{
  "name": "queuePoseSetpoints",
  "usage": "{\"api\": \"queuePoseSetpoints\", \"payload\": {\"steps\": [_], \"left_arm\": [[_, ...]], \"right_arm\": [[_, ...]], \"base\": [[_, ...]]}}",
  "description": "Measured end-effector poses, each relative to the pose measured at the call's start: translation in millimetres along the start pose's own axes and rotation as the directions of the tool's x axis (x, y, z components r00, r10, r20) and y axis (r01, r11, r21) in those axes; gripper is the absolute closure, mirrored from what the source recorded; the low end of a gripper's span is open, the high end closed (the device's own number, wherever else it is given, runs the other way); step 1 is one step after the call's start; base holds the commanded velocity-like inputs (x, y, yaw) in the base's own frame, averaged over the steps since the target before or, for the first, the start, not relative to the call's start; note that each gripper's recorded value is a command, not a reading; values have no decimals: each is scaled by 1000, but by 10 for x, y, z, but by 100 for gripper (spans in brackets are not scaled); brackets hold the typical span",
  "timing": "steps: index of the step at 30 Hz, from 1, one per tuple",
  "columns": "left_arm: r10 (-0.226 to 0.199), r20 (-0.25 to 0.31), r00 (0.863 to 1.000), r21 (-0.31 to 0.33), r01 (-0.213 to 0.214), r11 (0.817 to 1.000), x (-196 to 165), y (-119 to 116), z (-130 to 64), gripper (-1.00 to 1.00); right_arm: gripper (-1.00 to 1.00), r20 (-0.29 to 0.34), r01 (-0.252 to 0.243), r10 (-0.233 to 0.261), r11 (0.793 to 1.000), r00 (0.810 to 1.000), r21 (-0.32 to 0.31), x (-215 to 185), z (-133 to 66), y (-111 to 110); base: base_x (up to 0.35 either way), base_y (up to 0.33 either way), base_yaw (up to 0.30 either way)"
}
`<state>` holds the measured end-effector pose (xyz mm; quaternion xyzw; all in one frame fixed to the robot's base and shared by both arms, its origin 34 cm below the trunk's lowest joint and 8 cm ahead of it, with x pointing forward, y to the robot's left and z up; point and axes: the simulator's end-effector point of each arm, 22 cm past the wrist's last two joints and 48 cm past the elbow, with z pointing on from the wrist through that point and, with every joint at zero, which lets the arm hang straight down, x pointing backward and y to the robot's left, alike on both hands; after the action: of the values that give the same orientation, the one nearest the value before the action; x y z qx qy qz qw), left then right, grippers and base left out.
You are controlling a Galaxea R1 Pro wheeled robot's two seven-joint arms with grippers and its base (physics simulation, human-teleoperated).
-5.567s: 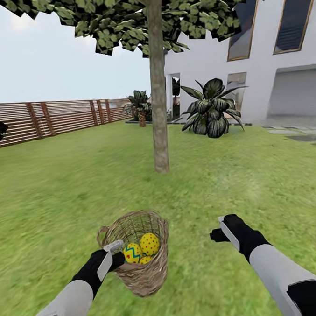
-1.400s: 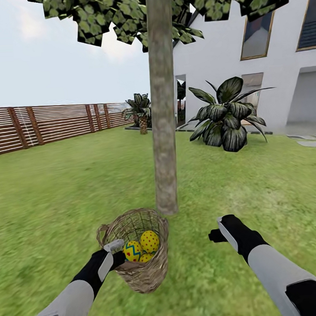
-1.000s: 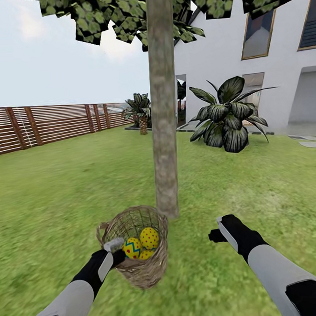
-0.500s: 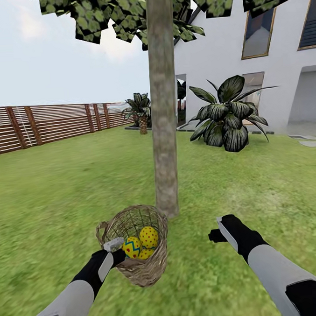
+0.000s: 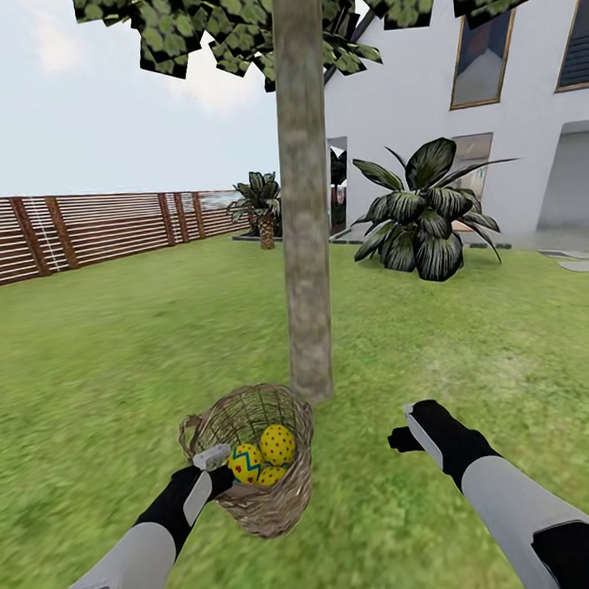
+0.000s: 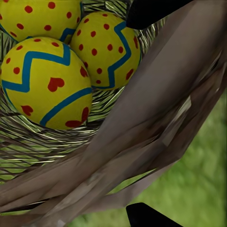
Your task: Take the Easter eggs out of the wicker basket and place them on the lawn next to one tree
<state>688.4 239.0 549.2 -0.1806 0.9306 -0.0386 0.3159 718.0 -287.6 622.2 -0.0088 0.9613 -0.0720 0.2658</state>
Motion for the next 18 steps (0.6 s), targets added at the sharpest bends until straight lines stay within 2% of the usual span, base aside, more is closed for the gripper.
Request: {"api": "queuePoseSetpoints", "payload": {"steps": [10, 18], "left_arm": [[0, 1, 1000, 3, 0, 1000, 147, 35, 142, 100], [1, 0, 1000, 6, -1, 1000, 273, 70, 257, 100]], "right_arm": [[-100, 0, 1, -1, 1000, 1000, 1, 137, 156, 29], [-100, 0, 4, -4, 1000, 1000, -11, 251, 276, 142]], "base": [[0, 0, 0], [0, 0, 0]]}}
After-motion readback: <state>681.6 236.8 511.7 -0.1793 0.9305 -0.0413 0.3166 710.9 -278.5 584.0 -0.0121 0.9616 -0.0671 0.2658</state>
